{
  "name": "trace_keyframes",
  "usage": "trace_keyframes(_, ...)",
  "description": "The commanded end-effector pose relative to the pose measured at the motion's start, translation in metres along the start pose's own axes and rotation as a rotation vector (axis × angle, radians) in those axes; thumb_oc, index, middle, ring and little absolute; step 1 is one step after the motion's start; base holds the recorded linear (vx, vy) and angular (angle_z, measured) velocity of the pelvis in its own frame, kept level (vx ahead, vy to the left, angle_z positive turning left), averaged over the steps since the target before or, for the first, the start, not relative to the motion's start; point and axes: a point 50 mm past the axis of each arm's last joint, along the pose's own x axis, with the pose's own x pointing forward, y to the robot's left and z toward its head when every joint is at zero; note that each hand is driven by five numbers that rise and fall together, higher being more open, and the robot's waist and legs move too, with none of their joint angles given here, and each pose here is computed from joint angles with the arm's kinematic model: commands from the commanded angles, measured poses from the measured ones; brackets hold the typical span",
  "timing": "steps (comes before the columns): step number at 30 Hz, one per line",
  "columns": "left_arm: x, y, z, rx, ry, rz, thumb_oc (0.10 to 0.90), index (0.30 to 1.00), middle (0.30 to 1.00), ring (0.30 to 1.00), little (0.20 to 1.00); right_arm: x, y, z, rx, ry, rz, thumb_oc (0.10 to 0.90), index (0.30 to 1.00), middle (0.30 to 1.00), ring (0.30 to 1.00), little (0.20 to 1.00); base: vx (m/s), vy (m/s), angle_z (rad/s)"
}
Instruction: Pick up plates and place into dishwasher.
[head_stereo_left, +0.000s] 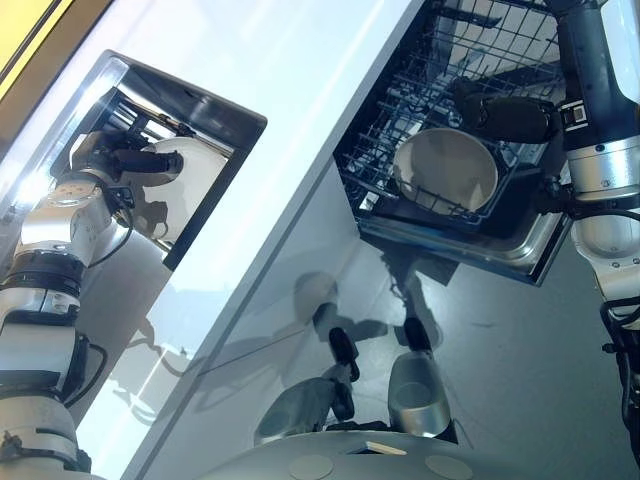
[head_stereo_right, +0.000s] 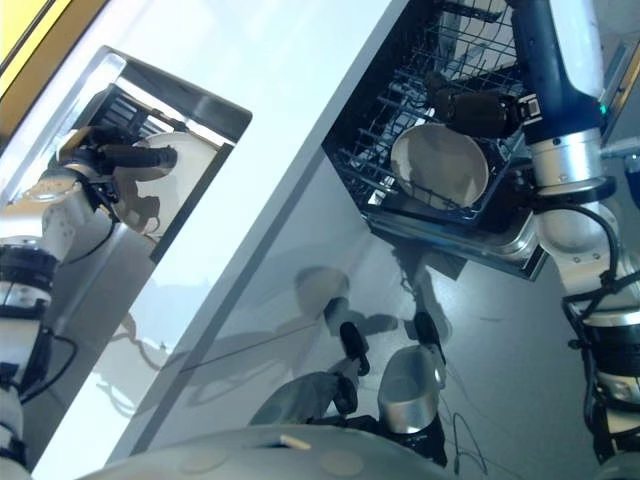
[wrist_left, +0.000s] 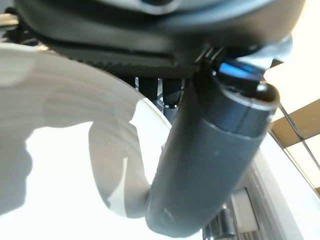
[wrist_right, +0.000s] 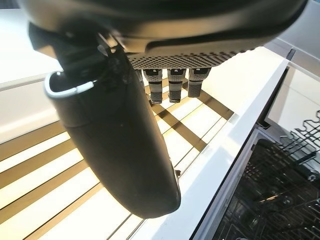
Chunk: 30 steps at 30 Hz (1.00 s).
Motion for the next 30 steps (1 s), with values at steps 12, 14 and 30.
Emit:
trace_keyframes(12, -0.013, -0.017, 0.024, 0.079, -0.222, -0.091, 0.100, 0.300, 0.300, 0.300, 0.200, -0.007, -0.019, 0.027, 0.122, -0.168, -0.153, 0.800, 0.900, 0.900, 0.900, 0.900, -0.05, -0.103, 0.06)
trace_keyframes(14, -0.016, -0.011, 0.029, 0.085, -0.257, -0.049, 0.100, 0.300, 0.300, 0.300, 0.200, -0.009, -0.017, 0.026, 0.154, -0.161, -0.156, 0.800, 0.900, 0.900, 0.900, 0.900, -0.08, -0.143, 0.00)
trace_keyframes(30, -0.038, 0.023, 0.070, 0.193, -0.463, 0.130, 0.100, 0.300, 0.300, 0.300, 0.200, -0.015, -0.002, 0.021, 0.234, -0.105, -0.154, 0.800, 0.900, 0.900, 0.900, 0.900, -0.07, -0.115, 0.08)
